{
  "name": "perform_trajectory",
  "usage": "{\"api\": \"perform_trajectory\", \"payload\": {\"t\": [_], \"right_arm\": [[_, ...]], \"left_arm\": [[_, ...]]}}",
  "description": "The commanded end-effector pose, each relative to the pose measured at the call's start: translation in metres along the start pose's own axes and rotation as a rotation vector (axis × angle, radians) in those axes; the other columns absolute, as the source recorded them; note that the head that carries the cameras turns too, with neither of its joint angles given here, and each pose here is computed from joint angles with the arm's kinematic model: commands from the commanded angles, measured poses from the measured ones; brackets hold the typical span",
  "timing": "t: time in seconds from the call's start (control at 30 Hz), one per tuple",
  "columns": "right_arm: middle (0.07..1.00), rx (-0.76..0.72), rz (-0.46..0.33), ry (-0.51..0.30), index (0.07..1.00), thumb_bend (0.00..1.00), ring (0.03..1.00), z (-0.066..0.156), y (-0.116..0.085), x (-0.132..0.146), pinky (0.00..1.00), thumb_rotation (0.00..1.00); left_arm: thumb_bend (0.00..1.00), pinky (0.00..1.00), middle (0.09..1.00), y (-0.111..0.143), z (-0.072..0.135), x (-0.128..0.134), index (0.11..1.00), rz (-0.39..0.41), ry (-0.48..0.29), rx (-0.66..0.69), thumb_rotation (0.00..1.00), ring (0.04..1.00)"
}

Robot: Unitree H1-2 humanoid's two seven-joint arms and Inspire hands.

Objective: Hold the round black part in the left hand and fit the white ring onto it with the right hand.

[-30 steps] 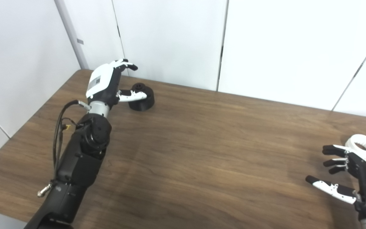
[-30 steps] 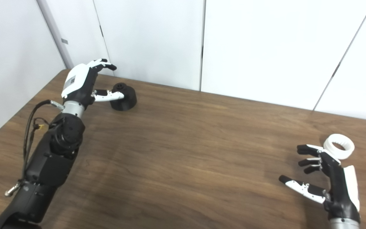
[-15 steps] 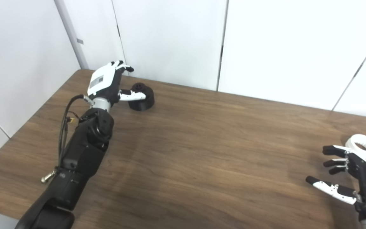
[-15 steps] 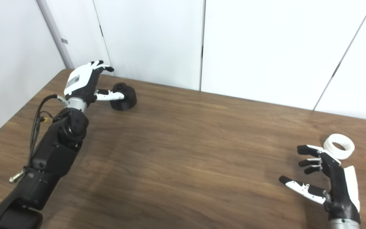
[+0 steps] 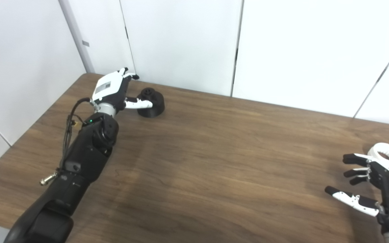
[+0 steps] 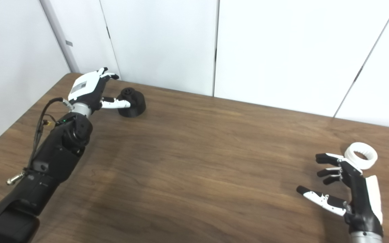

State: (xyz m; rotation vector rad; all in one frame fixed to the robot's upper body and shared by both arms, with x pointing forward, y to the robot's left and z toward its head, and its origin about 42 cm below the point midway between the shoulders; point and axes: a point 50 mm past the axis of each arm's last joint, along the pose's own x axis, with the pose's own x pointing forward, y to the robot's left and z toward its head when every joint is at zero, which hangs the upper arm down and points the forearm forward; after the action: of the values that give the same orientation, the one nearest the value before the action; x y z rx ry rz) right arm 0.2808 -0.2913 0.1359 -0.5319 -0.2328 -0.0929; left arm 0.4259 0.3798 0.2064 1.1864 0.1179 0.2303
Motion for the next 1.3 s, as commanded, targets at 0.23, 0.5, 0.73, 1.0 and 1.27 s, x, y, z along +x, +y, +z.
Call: {"api": "perform_trajectory", "payload": {"t": [0.23,0.5,0.73,1.0,1.27], "right_arm": [[0.659,-0.001,-0.031,-0.089,0.654,0.7,0.523,0.016,-0.006,0.01,0.41,0.0],[0.657,0.005,-0.035,-0.089,0.652,0.7,0.523,0.02,-0.007,0.009,0.42,0.0],[0.657,0.006,-0.039,-0.094,0.65,0.7,0.515,0.021,-0.007,0.008,0.41,0.0],[0.658,0.0,-0.039,-0.099,0.645,0.69,0.513,0.021,-0.007,0.008,0.41,0.0],[0.662,-0.005,-0.037,-0.104,0.644,0.52,0.463,0.02,-0.008,0.007,0.41,0.0]], "left_arm": [[1.0,0.95,1.0,0.029,0.007,0.021,0.831,0.055,-0.026,0.037,0.54,1.0],[1.0,0.97,1.0,0.02,0.005,0.025,0.822,0.041,-0.014,0.043,0.52,1.0],[1.0,0.93,1.0,0.015,0.002,0.027,0.823,0.021,-0.009,0.053,0.52,1.0],[1.0,0.91,0.998,0.007,-0.003,0.028,0.814,0.002,0.001,0.052,0.51,1.0],[1.0,0.92,0.997,0.004,-0.002,0.029,0.815,-0.001,0.009,0.05,0.51,1.0]]}}
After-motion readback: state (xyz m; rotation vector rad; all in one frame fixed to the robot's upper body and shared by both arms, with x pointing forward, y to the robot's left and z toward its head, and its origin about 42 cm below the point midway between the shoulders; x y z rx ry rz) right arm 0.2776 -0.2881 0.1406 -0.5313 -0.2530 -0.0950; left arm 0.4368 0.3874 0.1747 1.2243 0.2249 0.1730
